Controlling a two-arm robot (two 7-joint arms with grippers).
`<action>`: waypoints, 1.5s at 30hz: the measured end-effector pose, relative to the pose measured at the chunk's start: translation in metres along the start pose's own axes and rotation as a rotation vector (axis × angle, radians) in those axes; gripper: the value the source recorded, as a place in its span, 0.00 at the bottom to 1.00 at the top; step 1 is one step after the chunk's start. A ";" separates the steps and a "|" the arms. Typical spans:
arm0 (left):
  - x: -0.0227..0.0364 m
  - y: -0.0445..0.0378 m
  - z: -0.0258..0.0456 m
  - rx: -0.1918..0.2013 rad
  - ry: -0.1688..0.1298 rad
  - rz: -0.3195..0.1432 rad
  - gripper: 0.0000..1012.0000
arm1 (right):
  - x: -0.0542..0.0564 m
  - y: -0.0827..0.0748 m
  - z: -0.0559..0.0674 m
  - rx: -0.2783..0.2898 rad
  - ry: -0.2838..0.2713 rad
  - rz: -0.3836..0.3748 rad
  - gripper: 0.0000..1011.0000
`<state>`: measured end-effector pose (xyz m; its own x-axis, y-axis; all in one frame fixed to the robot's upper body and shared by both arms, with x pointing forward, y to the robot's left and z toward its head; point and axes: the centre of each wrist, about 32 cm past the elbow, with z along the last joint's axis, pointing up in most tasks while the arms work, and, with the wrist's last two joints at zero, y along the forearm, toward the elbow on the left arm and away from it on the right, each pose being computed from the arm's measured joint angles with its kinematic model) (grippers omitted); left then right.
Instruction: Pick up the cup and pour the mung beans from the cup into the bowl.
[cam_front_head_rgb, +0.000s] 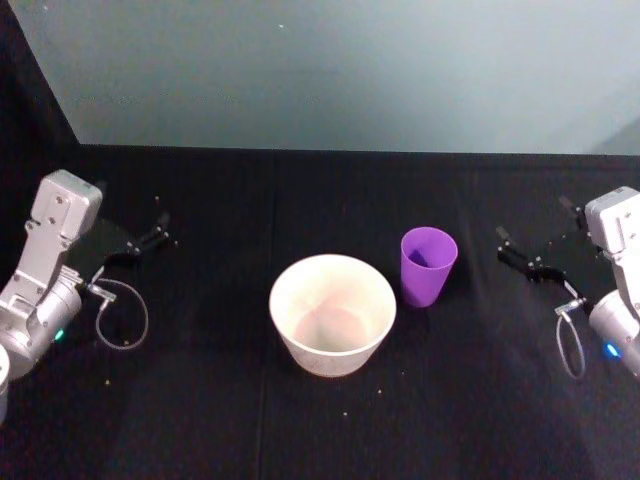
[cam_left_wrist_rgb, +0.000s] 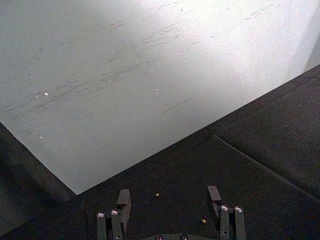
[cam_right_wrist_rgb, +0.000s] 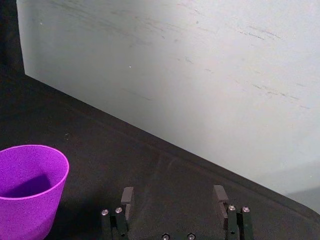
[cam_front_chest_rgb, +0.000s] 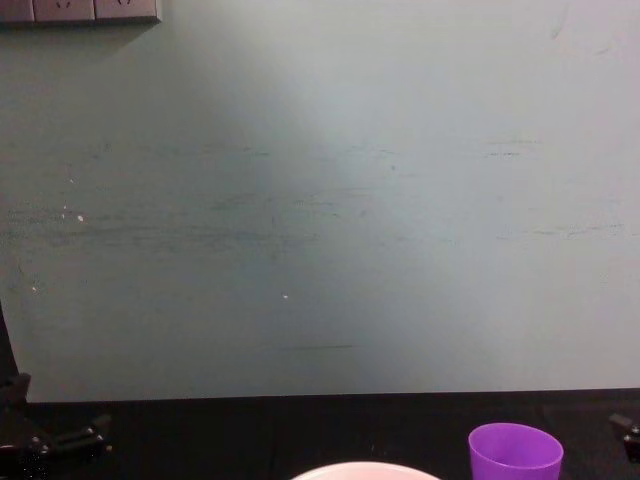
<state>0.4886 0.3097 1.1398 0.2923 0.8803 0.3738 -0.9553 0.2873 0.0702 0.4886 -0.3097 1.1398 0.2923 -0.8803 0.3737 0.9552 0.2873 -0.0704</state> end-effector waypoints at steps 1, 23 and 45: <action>0.0000 0.0000 0.0000 0.000 0.000 0.000 0.99 | 0.000 0.000 0.000 0.000 0.000 0.000 0.99; 0.0000 0.0000 0.0000 0.000 0.000 0.000 0.99 | 0.000 0.000 0.000 0.000 0.000 0.000 0.99; 0.0000 0.0000 0.0000 0.000 0.000 0.000 0.99 | 0.004 -0.010 -0.006 0.018 0.013 0.005 0.99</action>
<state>0.4886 0.3097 1.1398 0.2922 0.8803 0.3737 -0.9553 0.2873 0.0702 0.4806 -0.3188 1.1362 0.2975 -0.8835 0.3618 0.9529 0.2982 -0.0554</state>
